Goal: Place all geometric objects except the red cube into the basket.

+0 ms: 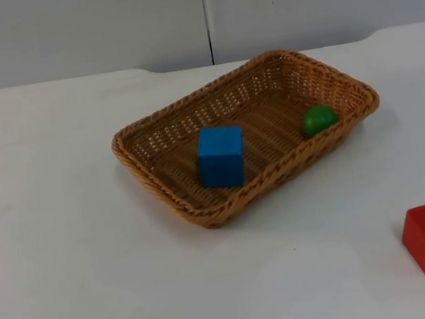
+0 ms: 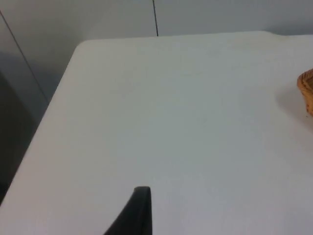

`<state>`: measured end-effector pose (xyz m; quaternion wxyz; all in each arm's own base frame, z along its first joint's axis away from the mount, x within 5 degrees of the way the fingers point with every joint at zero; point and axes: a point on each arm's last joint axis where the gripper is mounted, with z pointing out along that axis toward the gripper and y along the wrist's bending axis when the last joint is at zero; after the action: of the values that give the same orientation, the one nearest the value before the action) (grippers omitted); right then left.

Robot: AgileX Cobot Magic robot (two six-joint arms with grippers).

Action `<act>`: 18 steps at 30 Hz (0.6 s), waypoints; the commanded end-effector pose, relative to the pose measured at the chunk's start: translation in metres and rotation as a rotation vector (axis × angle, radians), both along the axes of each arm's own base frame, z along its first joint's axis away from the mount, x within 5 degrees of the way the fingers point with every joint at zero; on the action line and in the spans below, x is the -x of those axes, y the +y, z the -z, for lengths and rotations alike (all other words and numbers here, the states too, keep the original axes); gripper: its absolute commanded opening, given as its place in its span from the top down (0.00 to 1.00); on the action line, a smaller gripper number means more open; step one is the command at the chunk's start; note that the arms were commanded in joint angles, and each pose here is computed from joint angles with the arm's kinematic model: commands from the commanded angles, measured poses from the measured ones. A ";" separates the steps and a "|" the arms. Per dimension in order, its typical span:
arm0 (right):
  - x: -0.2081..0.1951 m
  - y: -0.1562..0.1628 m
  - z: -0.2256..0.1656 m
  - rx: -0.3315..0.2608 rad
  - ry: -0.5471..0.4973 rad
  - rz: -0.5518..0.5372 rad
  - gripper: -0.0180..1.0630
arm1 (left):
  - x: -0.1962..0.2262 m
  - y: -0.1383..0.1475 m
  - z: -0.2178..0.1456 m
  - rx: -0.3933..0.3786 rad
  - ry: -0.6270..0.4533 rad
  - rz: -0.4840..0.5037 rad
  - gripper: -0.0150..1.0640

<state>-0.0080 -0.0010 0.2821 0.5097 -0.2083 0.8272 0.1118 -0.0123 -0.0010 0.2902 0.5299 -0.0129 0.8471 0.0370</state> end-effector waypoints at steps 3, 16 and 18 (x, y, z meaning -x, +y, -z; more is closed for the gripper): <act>0.000 0.000 0.001 0.002 -0.001 0.005 0.19 | -0.007 0.002 0.015 0.025 0.035 -0.023 0.01; 0.000 0.000 0.001 0.002 -0.001 0.005 0.19 | -0.007 0.002 0.015 0.033 0.039 -0.035 0.01; 0.000 0.000 0.001 0.002 -0.001 0.005 0.19 | -0.007 0.002 0.015 0.033 0.039 -0.035 0.01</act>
<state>-0.0079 -0.0011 0.2821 0.5097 -0.2073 0.8275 0.1117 -0.0054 0.0010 0.2750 0.5079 -0.0333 0.8601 0.0331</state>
